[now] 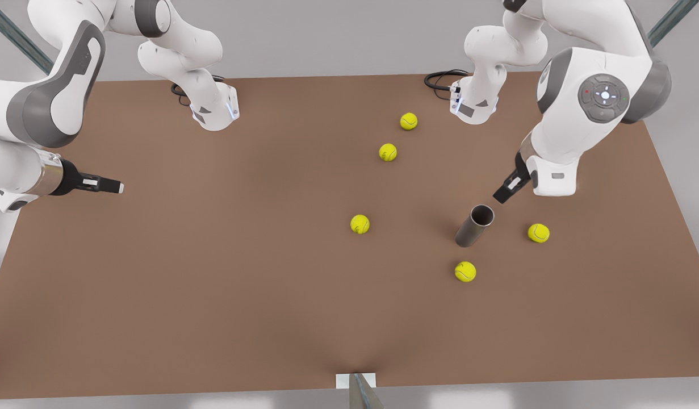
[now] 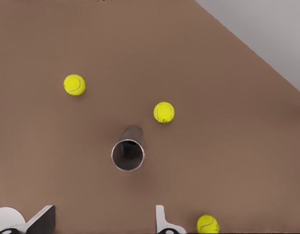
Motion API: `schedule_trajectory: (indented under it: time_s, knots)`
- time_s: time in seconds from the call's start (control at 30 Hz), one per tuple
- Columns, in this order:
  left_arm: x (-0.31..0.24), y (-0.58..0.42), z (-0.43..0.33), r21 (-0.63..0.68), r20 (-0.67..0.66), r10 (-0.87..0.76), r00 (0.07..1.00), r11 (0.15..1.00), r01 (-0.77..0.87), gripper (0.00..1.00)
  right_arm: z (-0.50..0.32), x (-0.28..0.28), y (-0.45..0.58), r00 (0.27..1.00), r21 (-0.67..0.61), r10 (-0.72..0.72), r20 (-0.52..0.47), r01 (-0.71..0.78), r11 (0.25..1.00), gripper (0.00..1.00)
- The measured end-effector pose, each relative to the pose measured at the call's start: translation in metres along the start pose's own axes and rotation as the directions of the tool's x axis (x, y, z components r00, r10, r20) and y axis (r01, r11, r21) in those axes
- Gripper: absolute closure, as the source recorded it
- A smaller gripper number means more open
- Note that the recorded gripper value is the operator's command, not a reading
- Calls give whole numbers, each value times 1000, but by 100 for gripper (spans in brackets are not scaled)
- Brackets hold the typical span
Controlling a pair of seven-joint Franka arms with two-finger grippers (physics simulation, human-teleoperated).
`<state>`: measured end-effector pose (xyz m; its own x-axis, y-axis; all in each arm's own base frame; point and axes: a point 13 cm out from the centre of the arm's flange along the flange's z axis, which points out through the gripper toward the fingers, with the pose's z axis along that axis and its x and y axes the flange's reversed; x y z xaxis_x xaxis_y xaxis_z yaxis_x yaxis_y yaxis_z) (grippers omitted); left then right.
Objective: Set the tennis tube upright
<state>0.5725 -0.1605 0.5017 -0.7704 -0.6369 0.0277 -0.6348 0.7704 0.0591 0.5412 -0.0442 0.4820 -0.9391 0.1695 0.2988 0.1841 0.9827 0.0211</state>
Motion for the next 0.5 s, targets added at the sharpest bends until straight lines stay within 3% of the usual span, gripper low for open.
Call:
schedule_trajectory:
  time_s: [0.23, 0.5]
  knots:
    - [-2, -2, 0, 14, -3, 310, 951, 951, -310, 0, 0, 0, 0, 1000, 1, 0, 0, 0, 1000, 0]
    - [-3, -1, 0, 7, 4, 520, 854, 854, -520, 0, 0, 0, 0, 1000, 2, 0, 0, 0, 1000, 0]
